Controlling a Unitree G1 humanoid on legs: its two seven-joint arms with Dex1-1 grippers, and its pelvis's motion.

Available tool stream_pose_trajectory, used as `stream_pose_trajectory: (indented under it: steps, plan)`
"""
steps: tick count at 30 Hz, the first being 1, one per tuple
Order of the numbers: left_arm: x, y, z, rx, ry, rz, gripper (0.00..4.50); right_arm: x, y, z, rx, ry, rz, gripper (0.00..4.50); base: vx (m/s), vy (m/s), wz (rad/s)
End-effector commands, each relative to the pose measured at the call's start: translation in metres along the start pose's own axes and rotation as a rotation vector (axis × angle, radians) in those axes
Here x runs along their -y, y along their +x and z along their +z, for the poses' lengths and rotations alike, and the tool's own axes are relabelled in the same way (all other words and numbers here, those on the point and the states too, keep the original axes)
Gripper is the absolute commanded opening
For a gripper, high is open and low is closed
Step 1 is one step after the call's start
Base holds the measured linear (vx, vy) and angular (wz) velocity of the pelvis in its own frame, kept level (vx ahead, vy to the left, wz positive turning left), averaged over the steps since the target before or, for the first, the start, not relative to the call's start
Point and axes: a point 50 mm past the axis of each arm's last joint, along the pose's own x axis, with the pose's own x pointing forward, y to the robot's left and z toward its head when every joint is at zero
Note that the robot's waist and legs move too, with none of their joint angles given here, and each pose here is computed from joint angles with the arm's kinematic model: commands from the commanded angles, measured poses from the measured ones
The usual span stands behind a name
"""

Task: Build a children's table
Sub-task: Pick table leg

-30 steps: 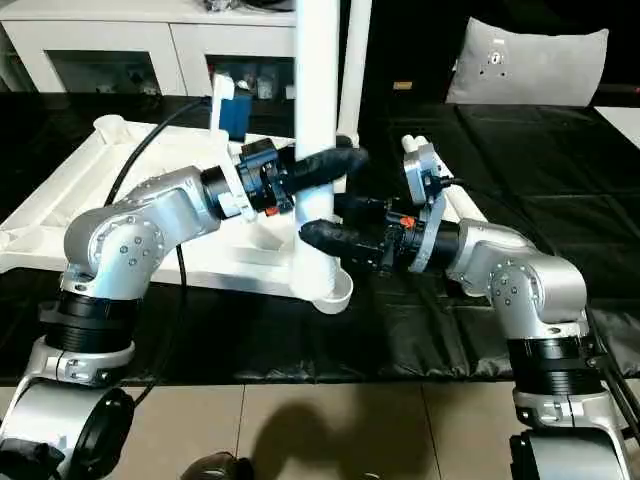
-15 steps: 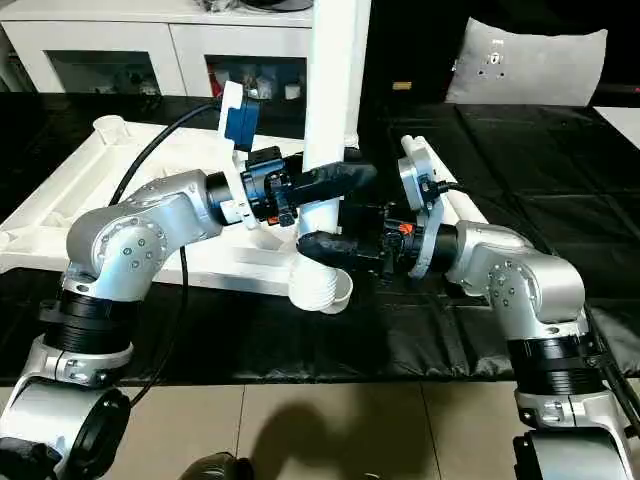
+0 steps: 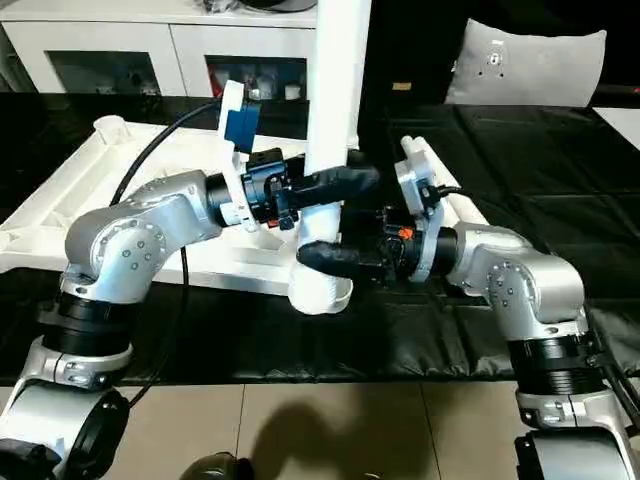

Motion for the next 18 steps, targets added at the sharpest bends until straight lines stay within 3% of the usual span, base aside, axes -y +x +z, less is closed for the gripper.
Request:
stream_pose_trajectory:
  steps: [1,3,7,8,18]
  plan:
    - [0.0043,0.0013,0.0040,0.002,0.032,-0.021,1.88,-0.0029,0.0022,0.0045,-0.008,-0.012,0.030,4.14,0.000,0.000,0.00]
    - [0.0045,0.0014,0.0042,0.003,0.034,-0.022,1.88,-0.0030,0.0024,0.0034,-0.013,-0.007,0.032,3.73,0.000,0.000,0.00]
    - [0.0054,0.0023,0.0039,0.002,0.039,-0.024,1.88,-0.0020,0.0032,0.0026,-0.007,0.004,0.029,3.65,0.000,0.000,0.00]
    - [0.0059,0.0030,0.0036,0.004,0.040,-0.024,1.88,-0.0016,0.0044,0.0025,-0.004,0.008,0.029,3.38,0.000,0.000,0.00]
    - [0.0068,0.0075,0.0025,0.008,0.045,-0.022,1.88,-0.0004,0.0087,0.0009,0.001,0.018,0.033,2.49,0.000,0.000,0.00]
